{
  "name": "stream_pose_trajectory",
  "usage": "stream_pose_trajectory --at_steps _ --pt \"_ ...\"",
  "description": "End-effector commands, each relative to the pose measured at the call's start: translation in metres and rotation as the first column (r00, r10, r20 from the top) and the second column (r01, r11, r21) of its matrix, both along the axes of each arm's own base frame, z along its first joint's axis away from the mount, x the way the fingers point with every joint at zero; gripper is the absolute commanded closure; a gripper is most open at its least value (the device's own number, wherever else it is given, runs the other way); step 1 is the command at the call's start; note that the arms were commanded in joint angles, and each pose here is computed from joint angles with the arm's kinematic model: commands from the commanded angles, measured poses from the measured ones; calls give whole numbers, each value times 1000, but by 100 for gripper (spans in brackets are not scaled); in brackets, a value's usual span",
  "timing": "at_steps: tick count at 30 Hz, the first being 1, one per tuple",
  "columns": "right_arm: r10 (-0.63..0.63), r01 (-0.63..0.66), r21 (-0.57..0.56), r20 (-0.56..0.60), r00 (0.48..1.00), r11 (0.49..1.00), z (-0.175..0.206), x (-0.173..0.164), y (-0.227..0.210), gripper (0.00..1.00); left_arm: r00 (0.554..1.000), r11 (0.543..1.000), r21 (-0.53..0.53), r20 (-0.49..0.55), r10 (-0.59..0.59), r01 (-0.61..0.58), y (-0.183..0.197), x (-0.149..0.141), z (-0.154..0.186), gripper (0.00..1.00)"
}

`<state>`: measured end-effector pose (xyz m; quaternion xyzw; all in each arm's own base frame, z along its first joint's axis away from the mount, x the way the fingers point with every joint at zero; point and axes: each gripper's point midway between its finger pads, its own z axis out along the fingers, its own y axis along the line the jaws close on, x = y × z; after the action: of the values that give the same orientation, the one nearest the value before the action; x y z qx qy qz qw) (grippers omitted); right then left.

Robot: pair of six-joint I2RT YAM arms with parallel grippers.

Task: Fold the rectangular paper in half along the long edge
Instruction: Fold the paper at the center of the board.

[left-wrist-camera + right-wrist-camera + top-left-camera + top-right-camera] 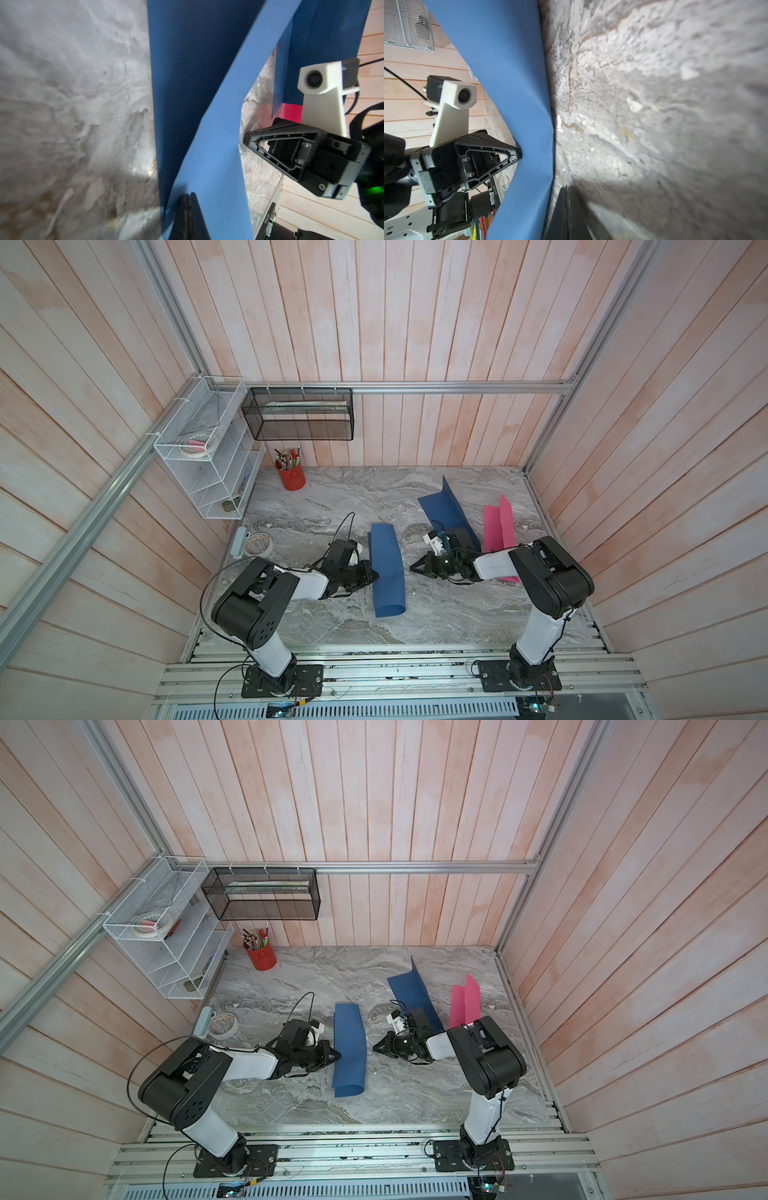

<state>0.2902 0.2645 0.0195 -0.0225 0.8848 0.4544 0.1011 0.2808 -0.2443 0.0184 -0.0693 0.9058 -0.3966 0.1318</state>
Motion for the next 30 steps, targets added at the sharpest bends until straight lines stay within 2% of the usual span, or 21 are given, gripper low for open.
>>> stream_pose_trajectory --at_steps 1,4,8,17,25,30 --pt "-4 -1 -78 -57 998 997 -15 -18 -5 100 983 988 154 -184 20 9 24 -38 -50 100" --pt "40 -41 -42 -9 999 998 6 -16 21 100 983 988 153 -183 20 9 24 -37 -50 100" --pt "40 -40 -9 19 999 999 19 -11 38 100 983 988 152 -185 17 12 23 -38 -49 100" --pt "18 -19 -48 -9 1000 999 7 -18 28 100 982 987 157 -188 11 19 22 -38 -49 100" --pt "13 -12 -21 80 997 1000 46 1 37 100 981 987 162 -192 10 22 21 -39 -51 100" --pt "29 -29 -2 74 997 1000 46 3 46 100 981 986 162 -195 6 26 20 -40 -52 100"
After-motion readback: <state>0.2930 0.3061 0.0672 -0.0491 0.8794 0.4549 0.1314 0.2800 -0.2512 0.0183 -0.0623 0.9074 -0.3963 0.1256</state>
